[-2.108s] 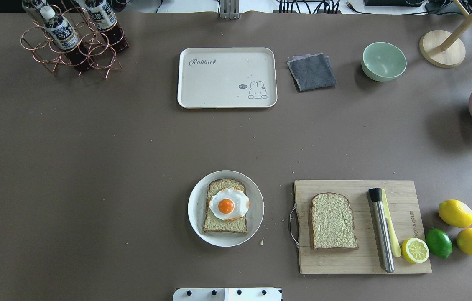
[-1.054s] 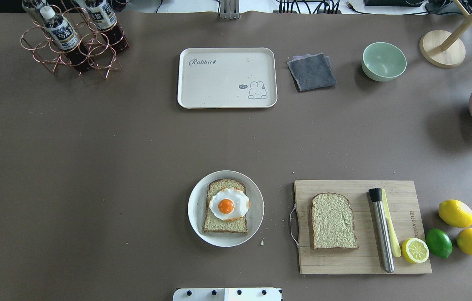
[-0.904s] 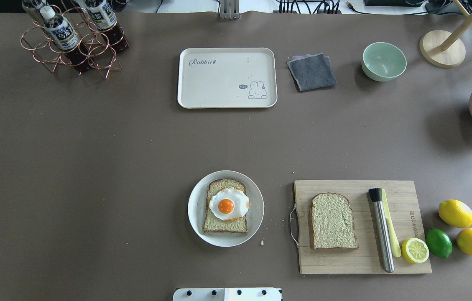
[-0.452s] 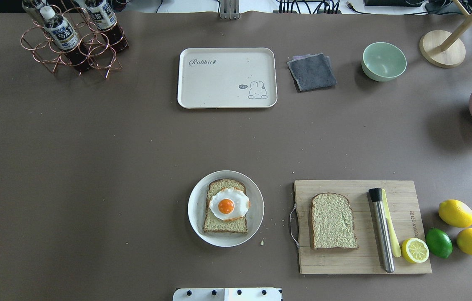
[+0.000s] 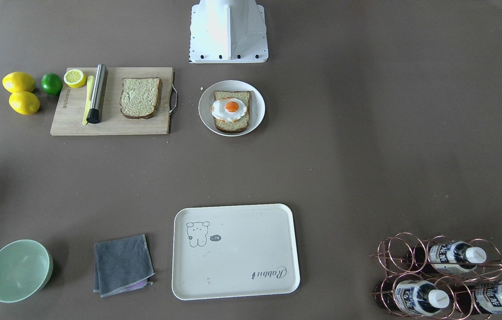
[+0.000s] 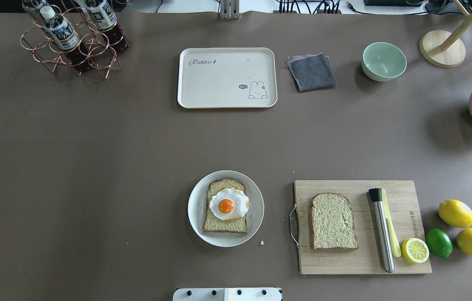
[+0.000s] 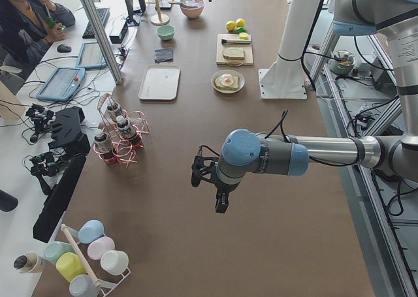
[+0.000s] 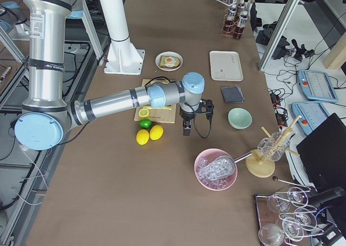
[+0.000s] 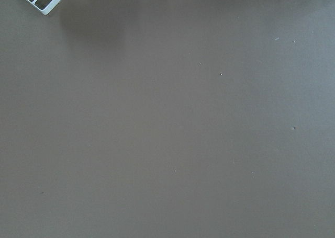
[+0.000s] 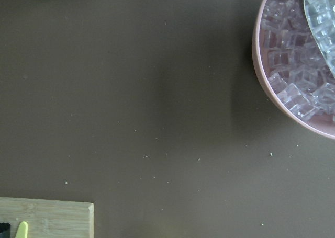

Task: Make sandwich and place on tray
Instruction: 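Move the right gripper down over the bread slice on the cutting board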

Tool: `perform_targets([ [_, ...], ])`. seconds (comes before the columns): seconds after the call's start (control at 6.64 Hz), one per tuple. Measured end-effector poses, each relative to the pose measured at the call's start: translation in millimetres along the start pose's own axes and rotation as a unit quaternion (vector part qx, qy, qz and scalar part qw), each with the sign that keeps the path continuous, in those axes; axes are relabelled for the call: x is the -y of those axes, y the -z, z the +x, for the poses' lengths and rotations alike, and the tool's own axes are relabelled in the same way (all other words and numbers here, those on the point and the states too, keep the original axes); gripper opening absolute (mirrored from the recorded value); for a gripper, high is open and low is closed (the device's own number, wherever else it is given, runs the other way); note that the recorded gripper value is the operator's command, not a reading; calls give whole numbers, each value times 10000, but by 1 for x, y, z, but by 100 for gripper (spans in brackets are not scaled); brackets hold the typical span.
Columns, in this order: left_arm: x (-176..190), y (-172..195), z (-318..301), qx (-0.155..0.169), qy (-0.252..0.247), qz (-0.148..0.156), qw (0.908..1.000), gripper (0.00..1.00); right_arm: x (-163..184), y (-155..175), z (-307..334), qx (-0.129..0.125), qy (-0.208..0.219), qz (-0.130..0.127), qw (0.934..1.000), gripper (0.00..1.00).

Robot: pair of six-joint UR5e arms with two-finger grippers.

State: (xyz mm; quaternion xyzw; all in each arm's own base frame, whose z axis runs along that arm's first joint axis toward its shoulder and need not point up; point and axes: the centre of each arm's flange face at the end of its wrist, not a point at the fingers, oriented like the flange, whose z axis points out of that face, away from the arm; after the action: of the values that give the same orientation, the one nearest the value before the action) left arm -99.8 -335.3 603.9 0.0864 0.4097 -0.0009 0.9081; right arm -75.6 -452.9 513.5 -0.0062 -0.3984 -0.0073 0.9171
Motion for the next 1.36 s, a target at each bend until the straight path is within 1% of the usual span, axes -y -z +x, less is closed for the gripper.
perform_targets([
  [0.15,-1,-1,0,-2,-39,24,10000,98,-2,-13,-36,188,-73,94,9998,100],
  [0.3,-1,-2,-1,-1,-68,57,10000,98,-10,-26,-70,373,-123,99,9992,100],
  [0.45,1,-3,-2,-1,-92,79,9999,98,-22,-39,-109,584,-253,58,9980,100],
  [0.6,2,-4,-2,1,-102,85,9999,98,-33,-47,-136,736,-351,-18,9967,100],
  [0.75,3,-4,-2,2,-100,87,9999,98,-46,-54,-166,817,-429,-58,9957,100],
  [1.05,3,-4,-1,-2,-87,86,9999,98,-78,-70,-222,842,-664,-52,9942,98],
  [1.36,3,-5,-1,-3,-43,80,10000,98,-98,-91,-255,776,-767,19,9940,90],
])
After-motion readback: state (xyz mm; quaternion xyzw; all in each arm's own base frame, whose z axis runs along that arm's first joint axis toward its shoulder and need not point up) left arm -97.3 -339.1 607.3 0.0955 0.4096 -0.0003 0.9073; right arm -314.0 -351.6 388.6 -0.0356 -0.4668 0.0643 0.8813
